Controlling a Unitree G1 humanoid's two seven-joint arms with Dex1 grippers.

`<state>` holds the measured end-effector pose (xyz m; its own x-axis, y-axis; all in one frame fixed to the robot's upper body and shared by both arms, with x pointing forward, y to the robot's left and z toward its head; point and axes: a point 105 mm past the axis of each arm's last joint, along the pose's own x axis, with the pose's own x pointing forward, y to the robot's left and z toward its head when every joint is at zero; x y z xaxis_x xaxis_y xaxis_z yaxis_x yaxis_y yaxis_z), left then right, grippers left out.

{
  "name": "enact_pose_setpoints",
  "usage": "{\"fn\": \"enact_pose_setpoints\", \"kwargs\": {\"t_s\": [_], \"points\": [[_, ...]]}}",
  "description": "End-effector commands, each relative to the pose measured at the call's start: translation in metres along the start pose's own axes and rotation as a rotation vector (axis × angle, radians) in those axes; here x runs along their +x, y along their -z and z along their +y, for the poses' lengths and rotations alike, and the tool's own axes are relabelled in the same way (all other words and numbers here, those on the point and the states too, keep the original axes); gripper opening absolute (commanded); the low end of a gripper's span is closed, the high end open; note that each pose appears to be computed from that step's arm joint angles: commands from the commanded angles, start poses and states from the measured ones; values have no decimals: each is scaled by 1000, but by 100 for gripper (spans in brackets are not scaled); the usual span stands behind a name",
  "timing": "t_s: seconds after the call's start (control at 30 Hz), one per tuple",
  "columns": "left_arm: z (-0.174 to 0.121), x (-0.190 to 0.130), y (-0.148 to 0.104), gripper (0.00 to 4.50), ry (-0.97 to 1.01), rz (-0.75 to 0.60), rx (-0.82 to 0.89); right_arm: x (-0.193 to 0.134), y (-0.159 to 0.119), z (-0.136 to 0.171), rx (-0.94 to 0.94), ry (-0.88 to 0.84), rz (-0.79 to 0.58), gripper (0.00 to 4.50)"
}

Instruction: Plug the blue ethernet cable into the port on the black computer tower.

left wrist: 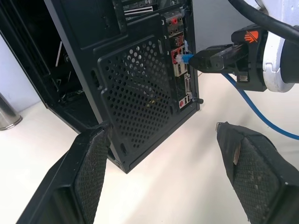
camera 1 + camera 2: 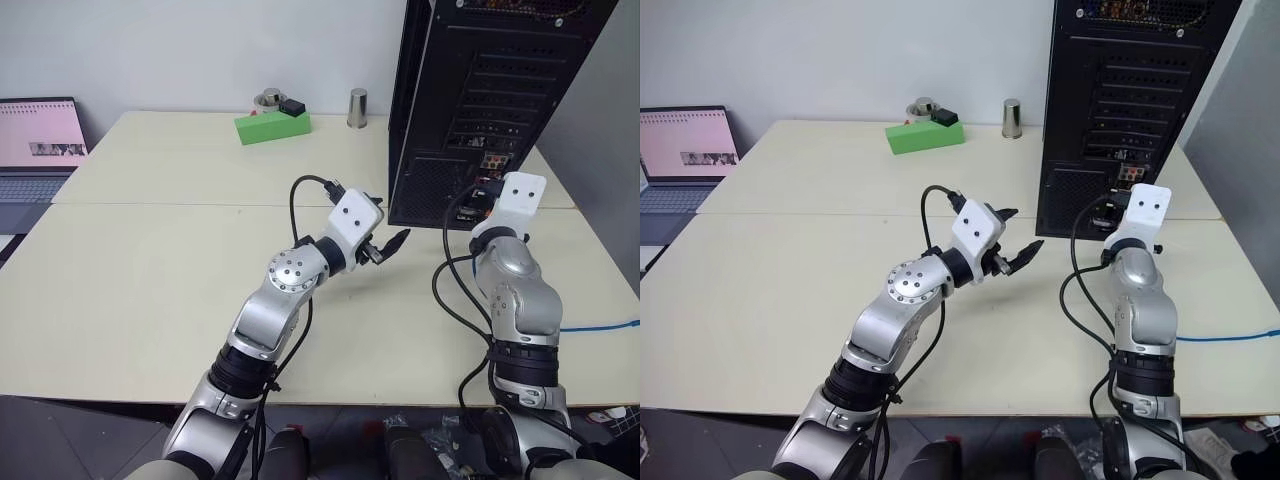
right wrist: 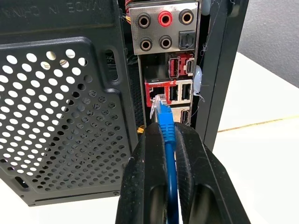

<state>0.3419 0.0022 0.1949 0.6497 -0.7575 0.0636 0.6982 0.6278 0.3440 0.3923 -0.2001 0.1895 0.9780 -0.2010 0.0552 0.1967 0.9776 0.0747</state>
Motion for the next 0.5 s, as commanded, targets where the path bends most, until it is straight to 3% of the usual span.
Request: {"fn": "enact_pose_setpoints", "kwargs": {"t_s": [0.03,0.5], "points": [[3,-1,-15,377,-11,-54,23,0,-26,6,4,-22,-88,0],[3,-1,-15,377,-12,-55,22,4,-30,4,26,-11,-89,0]]}}
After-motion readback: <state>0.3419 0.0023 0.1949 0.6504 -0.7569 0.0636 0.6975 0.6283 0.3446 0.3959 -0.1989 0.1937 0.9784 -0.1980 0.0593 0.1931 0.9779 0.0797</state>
